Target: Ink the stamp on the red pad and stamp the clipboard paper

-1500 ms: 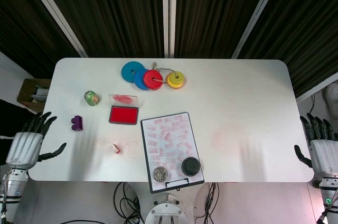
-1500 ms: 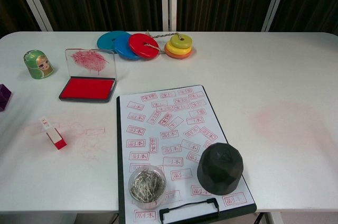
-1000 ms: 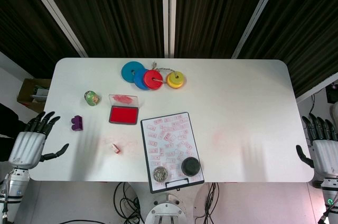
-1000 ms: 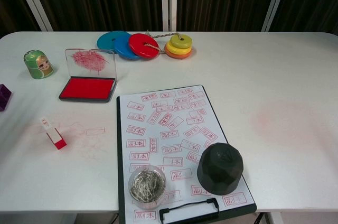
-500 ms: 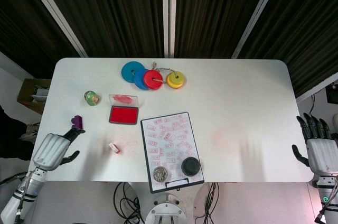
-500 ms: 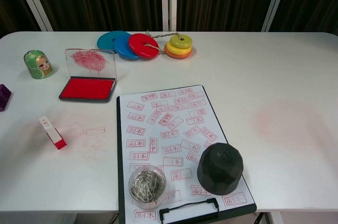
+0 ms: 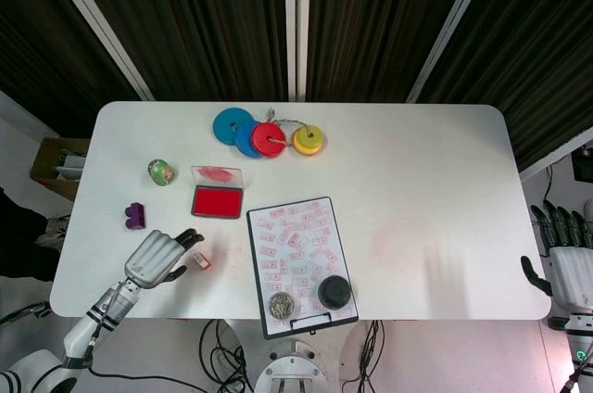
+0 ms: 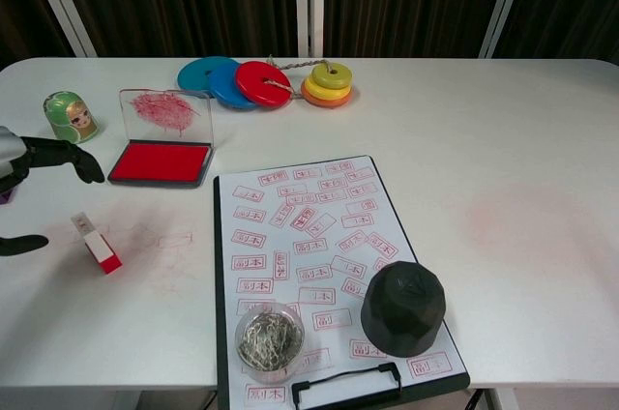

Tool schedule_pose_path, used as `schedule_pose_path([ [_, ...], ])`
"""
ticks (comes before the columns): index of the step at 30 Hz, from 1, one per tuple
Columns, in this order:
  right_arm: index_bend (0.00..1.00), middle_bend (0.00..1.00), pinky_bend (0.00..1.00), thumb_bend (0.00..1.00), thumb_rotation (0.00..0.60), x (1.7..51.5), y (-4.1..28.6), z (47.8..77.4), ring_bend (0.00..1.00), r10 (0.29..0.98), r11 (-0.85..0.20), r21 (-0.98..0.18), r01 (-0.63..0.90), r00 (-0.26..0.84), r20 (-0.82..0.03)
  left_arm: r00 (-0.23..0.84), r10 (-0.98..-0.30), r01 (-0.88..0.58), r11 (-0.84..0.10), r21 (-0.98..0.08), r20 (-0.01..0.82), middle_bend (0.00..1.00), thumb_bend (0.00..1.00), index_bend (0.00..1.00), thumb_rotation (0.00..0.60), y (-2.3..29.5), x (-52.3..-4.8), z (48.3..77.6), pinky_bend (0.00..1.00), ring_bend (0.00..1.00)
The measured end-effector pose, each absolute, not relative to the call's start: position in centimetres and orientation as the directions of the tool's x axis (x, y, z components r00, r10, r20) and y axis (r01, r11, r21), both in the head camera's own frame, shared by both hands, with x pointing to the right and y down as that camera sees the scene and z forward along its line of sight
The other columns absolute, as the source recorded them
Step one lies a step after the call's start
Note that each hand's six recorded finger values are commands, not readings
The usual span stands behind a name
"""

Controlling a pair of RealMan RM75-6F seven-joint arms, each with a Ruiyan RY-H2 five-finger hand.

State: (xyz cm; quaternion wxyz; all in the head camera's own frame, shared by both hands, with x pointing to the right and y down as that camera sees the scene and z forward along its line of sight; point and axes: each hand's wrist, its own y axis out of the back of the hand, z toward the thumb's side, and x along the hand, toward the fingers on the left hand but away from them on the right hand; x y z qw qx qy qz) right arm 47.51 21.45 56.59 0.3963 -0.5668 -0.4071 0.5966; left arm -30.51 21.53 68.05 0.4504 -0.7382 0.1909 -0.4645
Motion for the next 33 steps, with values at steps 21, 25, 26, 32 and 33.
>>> schedule_pose_path([
  [21,0.00,0.00,0.00,0.28,0.600,47.8,21.5,57.0,0.00,0.930,-0.364,-0.931,-0.008,-0.052,-0.363,0.546,-0.677,0.156,-0.496,-0.854,0.493,0.44,0.33,0.44,0.600,22.7,-29.3,70.7,0.98,0.94],
  [25,0.00,0.00,0.00,0.28,0.600,47.9,21.6,57.0,0.00,0.930,-0.364,-0.931,-0.009,-0.053,-0.364,0.549,-0.674,0.153,-0.500,-0.852,0.495,0.44,0.34,0.44,0.600,22.7,-29.2,70.9,0.98,0.94],
  [26,0.00,0.00,0.00,0.28,0.600,47.9,21.6,57.0,0.00,0.930,-0.365,-0.931,-0.009,-0.053,-0.364,0.549,-0.674,0.152,-0.501,-0.852,0.494,0.44,0.34,0.44,0.600,22.7,-29.2,71.0,0.98,0.94],
  [32,0.00,0.00,0.00,0.28,0.600,48.0,21.6,57.0,0.00,0.930,-0.364,-0.931,-0.008,-0.058,-0.363,0.556,-0.674,0.145,-0.498,-0.855,0.487,0.45,0.34,0.45,0.600,22.7,-29.1,71.1,0.98,0.94],
  [33,0.00,0.00,0.00,0.28,0.600,48.0,21.6,57.0,0.00,0.930,-0.365,-0.931,-0.009,-0.058,-0.363,0.557,-0.674,0.143,-0.498,-0.855,0.485,0.46,0.34,0.46,0.600,22.7,-29.0,71.1,0.98,0.94],
])
